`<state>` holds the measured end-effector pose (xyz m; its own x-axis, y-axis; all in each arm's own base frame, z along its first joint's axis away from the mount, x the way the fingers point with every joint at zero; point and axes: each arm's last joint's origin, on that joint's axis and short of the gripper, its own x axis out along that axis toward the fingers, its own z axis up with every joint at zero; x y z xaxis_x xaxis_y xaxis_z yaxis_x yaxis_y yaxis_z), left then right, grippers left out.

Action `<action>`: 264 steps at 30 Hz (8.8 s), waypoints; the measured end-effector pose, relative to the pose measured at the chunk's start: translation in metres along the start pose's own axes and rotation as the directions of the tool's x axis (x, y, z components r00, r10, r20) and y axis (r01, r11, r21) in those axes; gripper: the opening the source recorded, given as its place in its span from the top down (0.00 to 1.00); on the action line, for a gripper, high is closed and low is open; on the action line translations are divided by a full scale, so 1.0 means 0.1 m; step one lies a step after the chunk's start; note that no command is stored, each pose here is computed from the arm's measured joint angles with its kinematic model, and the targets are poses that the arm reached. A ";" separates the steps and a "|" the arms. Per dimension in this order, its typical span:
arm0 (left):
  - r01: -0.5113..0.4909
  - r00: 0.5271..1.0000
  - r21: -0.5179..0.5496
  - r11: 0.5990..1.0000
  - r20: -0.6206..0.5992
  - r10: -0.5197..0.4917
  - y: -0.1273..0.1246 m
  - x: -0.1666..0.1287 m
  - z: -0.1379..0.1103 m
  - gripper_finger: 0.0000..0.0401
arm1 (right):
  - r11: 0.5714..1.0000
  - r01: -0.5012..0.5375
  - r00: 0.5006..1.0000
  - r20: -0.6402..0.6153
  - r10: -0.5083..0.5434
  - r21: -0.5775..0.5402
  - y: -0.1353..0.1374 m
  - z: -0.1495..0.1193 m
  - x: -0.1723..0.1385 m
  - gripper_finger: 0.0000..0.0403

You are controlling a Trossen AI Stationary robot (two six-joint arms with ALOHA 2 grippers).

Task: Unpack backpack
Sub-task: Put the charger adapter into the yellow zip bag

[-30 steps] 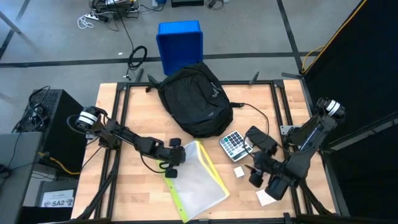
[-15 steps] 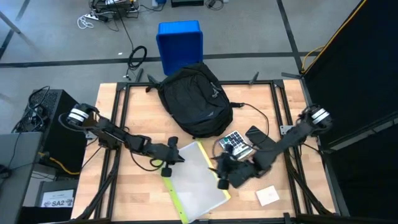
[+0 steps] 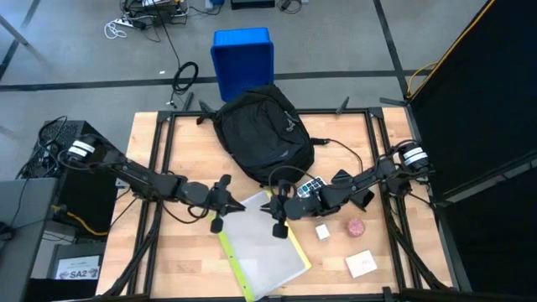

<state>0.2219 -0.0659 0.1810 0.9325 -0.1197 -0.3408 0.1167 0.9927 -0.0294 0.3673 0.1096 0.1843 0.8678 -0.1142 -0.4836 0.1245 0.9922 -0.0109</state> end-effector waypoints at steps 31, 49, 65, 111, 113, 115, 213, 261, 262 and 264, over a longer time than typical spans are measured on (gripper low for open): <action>-0.021 0.999 0.007 1.000 0.026 0.020 0.01 0.00 0.03 1.00 | 1.000 -0.011 1.000 -0.002 0.011 -0.001 0.04 -0.01 -0.02 0.99; -0.021 0.999 0.007 1.000 0.025 0.021 0.01 0.00 0.03 1.00 | 1.000 -0.012 1.000 -0.002 0.012 0.000 0.05 -0.01 -0.02 0.99; -0.021 0.999 0.007 1.000 0.026 0.021 0.00 0.00 0.03 1.00 | 1.000 -0.013 1.000 -0.002 0.013 0.001 0.05 -0.01 -0.03 1.00; -0.022 0.999 0.006 1.000 0.026 0.021 0.01 0.00 0.03 1.00 | 0.999 -0.041 0.999 -0.007 0.041 0.005 0.09 -0.02 -0.04 0.99; -0.022 0.999 0.006 1.000 0.026 0.021 0.01 0.00 0.03 1.00 | 0.999 -0.041 0.999 -0.007 0.041 0.005 0.09 -0.02 -0.04 0.99; -0.021 0.999 0.006 1.000 0.026 0.021 0.00 0.00 0.03 1.00 | 0.999 -0.041 0.999 -0.007 0.041 0.005 0.09 -0.02 -0.04 1.00; -0.160 0.985 -0.051 0.986 0.065 0.163 0.05 -0.01 0.06 1.00 | 0.976 -0.149 0.836 -0.508 0.210 0.158 0.32 -0.09 -1.07 0.96; -0.067 0.998 -0.167 0.984 -0.015 0.065 -0.02 0.25 -0.18 1.00 | 0.995 -0.059 0.914 -0.406 0.022 -0.079 0.28 -0.89 -0.32 0.95; -0.057 0.998 -0.168 0.984 -0.016 0.055 -0.03 0.25 -0.18 1.00 | 0.995 -0.056 0.909 -0.416 0.016 -0.085 0.29 -0.88 -0.29 0.95; -0.043 0.999 -0.166 0.985 -0.019 0.041 -0.04 0.24 -0.18 1.00 | 0.995 -0.053 0.906 -0.423 0.010 -0.090 0.29 -0.84 -0.25 0.95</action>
<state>0.2379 -0.0730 0.1557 0.9298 -0.0789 -0.3594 0.0177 0.9852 -0.1705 0.3093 0.1453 0.1225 0.5841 -0.0721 -0.8085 0.0343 0.9974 -0.0641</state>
